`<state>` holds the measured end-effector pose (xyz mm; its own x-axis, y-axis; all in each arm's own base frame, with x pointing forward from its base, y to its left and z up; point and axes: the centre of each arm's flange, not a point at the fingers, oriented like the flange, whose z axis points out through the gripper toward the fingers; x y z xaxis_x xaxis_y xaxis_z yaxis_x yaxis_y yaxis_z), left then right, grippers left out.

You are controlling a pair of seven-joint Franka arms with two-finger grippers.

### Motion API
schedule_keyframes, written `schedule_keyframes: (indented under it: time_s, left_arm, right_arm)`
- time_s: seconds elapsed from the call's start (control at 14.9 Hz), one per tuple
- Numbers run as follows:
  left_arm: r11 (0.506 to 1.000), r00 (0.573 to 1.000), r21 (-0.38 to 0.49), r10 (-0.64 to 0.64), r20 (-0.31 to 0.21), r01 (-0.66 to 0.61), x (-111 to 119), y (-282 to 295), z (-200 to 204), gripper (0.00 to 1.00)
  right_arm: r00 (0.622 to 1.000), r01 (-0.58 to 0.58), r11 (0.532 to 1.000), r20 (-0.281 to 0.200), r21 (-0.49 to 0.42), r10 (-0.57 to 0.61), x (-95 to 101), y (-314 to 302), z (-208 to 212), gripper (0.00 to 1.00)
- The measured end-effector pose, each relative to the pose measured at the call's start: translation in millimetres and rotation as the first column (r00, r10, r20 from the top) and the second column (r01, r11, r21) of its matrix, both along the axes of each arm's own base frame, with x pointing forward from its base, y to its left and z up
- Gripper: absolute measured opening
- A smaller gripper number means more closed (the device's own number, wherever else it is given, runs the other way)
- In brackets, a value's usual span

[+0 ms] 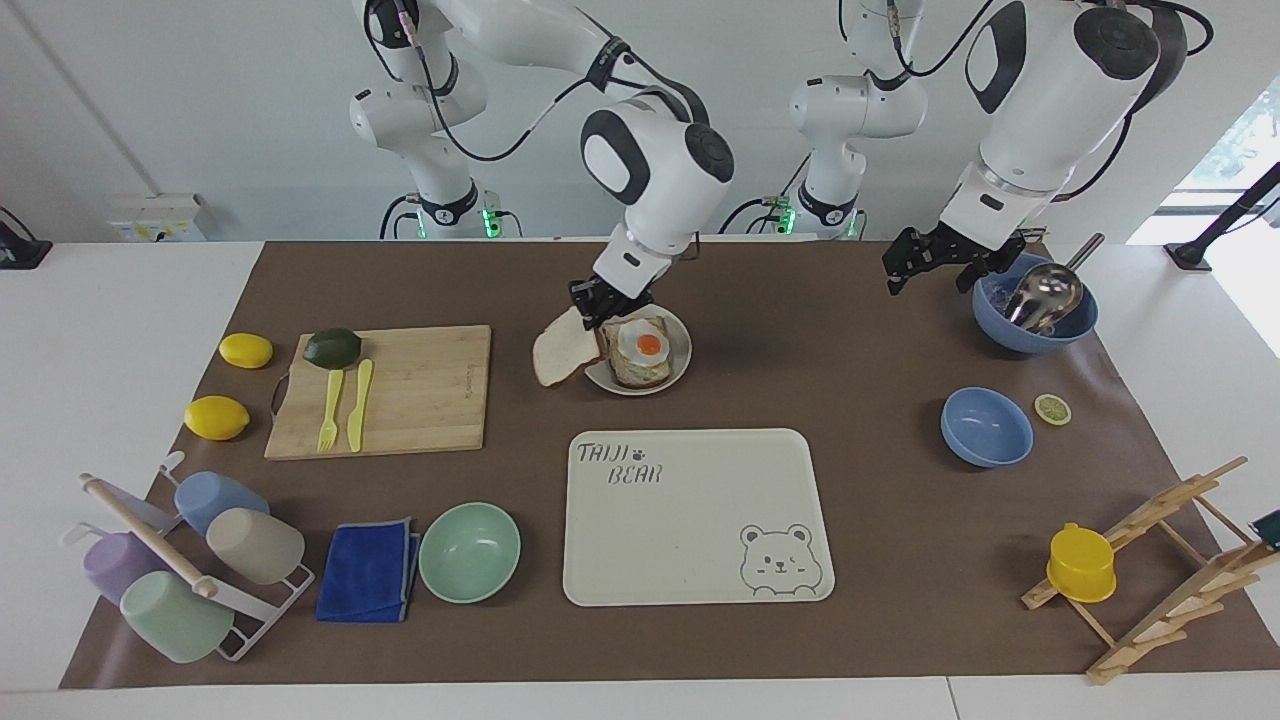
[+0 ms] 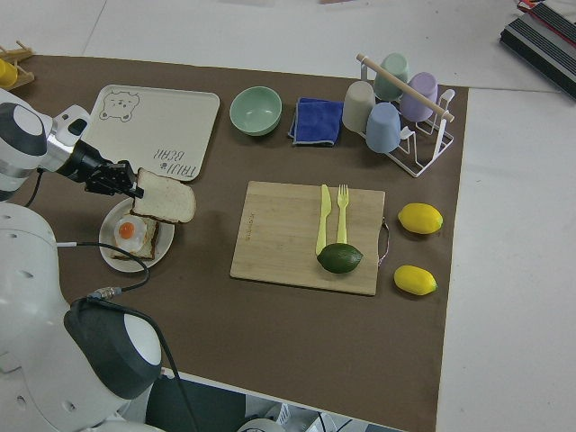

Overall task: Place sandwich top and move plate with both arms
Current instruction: 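Carry the bread slice with the right gripper onto the egg toast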

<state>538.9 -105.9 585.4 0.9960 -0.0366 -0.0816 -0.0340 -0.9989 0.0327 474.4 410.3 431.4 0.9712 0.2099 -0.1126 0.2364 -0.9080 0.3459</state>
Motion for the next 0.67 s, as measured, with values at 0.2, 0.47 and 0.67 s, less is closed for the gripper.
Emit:
schedule_keyframes:
  time_s: [0.2,0.47,0.67]
  left_arm:
    - [1.000,1.000,0.000,0.000,0.000,0.000,0,0,0,1.00]
    - [1.000,1.000,0.000,0.001,0.000,-0.001,0,1,0,1.00]
    - [1.000,1.000,0.000,0.011,0.000,-0.011,1,6,0,1.00]
  right_arm:
    - [1.000,0.025,0.999,0.015,0.042,-0.026,-15.5,30,-22,0.07]
    - [0.999,0.045,0.997,0.014,0.059,-0.046,-24.0,37,-58,0.07]
    - [0.999,0.039,0.997,0.013,0.059,-0.040,-32.8,41,-71,0.07]
